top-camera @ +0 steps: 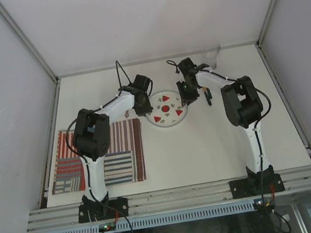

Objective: Set the dinner table for one person

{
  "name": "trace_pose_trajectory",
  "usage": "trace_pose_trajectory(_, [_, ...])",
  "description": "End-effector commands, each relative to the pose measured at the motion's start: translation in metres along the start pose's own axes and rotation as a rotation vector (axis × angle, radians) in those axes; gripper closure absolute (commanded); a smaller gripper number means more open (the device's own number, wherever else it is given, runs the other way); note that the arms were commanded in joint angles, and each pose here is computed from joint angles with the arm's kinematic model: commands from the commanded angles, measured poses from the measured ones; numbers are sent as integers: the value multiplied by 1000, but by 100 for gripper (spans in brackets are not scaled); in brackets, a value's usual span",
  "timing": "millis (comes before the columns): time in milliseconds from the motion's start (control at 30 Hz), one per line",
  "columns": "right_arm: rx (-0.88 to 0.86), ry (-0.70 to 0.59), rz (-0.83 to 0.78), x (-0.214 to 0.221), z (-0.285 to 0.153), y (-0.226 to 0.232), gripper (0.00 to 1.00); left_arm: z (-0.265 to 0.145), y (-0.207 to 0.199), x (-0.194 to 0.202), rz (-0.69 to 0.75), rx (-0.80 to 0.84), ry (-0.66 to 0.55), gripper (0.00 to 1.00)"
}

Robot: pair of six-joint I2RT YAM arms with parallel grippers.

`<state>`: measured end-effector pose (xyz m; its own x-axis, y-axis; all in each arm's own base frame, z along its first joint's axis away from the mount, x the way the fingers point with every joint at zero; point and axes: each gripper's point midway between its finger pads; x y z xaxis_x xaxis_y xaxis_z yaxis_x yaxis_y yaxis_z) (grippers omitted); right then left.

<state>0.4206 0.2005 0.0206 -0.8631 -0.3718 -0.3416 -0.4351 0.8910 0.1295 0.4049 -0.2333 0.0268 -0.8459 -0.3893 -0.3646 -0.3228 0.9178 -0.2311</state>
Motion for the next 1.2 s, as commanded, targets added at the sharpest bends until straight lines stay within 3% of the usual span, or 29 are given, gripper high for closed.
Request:
trace_pose_trajectory(0, [13, 17, -20, 7, 4, 4, 82, 8, -13, -3, 25, 41, 8, 79])
trace_pose_trajectory(133, [-13, 27, -22, 10, 8, 9, 99, 15, -9, 3, 37, 26, 38, 99])
trace_pose_trajectory(567, [-48, 17, -46, 9, 8, 25, 100, 0, -8, 0, 42, 67, -5, 100])
trace_pose_trajectory(1167, [-46, -40, -130, -11, -14, 67, 100, -39, 14, -15, 53, 7, -98, 100])
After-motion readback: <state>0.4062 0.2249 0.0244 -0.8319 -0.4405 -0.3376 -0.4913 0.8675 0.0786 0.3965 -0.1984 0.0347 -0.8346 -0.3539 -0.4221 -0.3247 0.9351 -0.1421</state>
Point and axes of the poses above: each gripper's point midway between its finger pads, its own z axis out along the fingers, its own y axis along the line the jaws close on, x = y × z, and after that the axes turned 15 degrees about -z, right-handed
